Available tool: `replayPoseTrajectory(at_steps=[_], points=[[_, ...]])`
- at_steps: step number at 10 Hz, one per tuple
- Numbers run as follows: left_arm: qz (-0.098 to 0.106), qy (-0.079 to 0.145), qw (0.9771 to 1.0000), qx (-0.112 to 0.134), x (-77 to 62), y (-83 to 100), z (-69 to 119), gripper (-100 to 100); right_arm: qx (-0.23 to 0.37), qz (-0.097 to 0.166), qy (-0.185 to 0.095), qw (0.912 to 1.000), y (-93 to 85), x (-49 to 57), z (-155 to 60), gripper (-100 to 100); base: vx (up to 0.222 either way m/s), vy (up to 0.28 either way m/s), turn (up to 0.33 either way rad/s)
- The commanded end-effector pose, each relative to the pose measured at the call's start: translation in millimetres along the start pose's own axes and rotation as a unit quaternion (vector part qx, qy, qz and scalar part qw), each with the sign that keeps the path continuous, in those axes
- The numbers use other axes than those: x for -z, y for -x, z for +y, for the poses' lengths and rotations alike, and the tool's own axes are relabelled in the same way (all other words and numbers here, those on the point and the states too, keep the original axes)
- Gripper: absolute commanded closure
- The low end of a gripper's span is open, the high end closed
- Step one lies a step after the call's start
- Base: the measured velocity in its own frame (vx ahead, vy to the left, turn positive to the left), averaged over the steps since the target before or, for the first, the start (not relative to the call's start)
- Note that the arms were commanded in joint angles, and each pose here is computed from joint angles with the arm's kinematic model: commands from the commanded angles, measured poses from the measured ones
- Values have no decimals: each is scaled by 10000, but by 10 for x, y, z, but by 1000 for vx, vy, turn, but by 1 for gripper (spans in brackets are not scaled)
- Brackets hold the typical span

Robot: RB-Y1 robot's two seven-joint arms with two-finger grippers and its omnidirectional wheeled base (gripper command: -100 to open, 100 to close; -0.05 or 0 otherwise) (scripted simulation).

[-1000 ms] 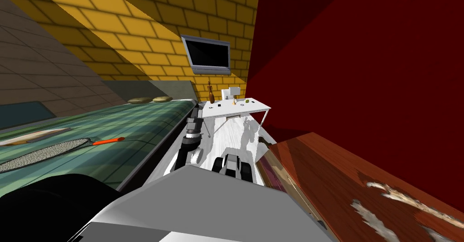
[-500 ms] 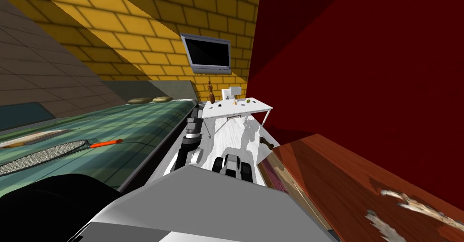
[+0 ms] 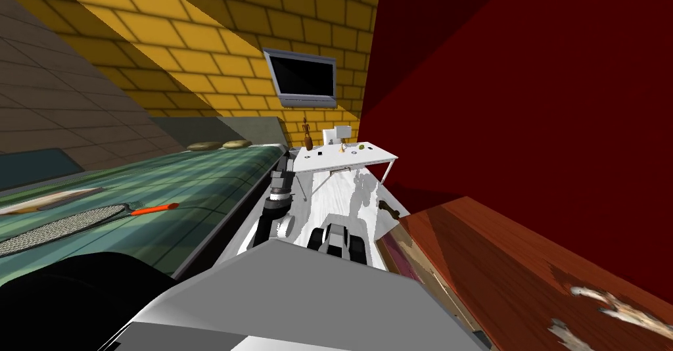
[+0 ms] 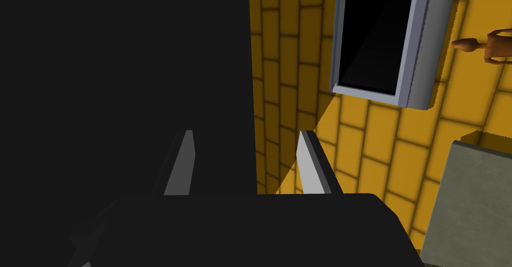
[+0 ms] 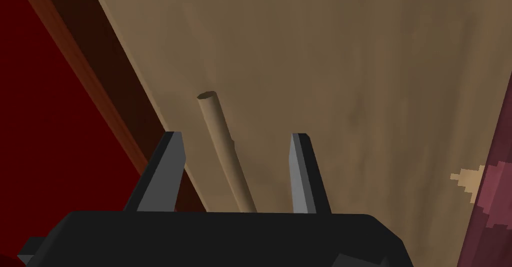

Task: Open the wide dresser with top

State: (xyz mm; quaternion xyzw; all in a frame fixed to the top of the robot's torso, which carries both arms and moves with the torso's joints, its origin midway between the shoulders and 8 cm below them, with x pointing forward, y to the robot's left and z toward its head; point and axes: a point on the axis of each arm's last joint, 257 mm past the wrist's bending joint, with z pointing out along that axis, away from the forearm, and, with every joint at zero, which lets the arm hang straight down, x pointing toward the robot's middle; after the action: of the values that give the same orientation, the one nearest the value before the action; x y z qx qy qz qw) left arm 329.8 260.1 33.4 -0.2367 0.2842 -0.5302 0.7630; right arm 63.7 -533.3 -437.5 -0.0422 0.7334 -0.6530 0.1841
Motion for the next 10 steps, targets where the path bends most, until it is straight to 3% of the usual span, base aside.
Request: replayPoseTrajectory(at_steps=[1,2,4,5,7,10], points=[[0,0,10000,0,0,0,0,0,19,-244,-112,9996,202,-22,-88,-100,57,59,24],[0,0,10000,0,0,0,0,0,88,-76,-16,9999,18,-5,-53,-100,21,19,-12],[-1,-2,10000,2,-1,-1,-1,0,145,148,-49,9998,8,-187,-8,-100,-107,10,199],[0,-2,10000,2,-1,-1,-1,0,111,130,-57,9998,54,-200,-4,-100,-121,1,79],[0,-1,10000,1,-1,0,0,0,141,374,-102,9991,32,-368,9,-100,-138,-11,173],[0,-1,10000,1,-1,0,0,0,87,462,-117,9988,142,-477,43,-100,-108,3,100]])
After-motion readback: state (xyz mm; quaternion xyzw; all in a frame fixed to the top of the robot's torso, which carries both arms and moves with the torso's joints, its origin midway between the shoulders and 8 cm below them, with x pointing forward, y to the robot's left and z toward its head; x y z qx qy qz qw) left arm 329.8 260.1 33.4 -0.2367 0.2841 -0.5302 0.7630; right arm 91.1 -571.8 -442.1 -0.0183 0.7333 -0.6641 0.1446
